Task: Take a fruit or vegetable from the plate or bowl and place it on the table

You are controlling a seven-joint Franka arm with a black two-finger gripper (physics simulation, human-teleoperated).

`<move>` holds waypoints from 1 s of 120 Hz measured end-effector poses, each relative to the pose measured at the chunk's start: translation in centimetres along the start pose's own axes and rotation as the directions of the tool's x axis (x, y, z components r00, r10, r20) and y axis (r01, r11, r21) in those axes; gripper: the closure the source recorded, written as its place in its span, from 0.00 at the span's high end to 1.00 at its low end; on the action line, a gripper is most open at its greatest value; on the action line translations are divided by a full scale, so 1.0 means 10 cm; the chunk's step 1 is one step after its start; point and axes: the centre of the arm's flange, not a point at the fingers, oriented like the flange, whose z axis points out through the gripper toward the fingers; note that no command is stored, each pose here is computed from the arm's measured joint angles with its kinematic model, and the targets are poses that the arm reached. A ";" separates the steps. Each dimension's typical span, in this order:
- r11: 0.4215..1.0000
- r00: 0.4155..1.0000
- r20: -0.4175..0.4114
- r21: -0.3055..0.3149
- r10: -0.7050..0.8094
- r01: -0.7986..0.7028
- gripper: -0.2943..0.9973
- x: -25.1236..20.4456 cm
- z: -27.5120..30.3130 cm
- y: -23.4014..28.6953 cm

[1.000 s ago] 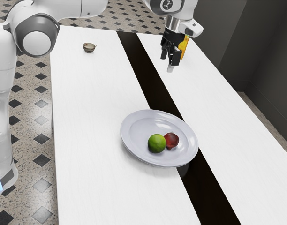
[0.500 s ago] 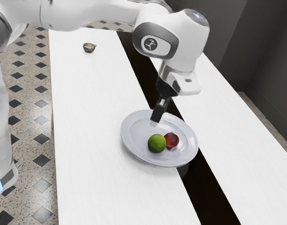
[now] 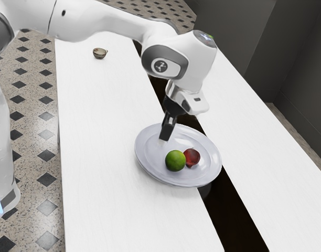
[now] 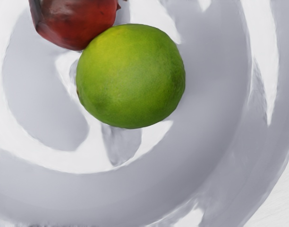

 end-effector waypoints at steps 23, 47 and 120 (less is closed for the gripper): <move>1.000 0.998 -0.056 0.005 -0.007 0.007 0.77 0.09 -0.03 -0.07; 1.000 0.989 -0.146 -0.016 -0.010 0.007 0.77 0.52 0.18 -0.18; 0.998 0.995 -0.103 -0.055 -0.019 0.014 0.77 0.77 0.73 -0.27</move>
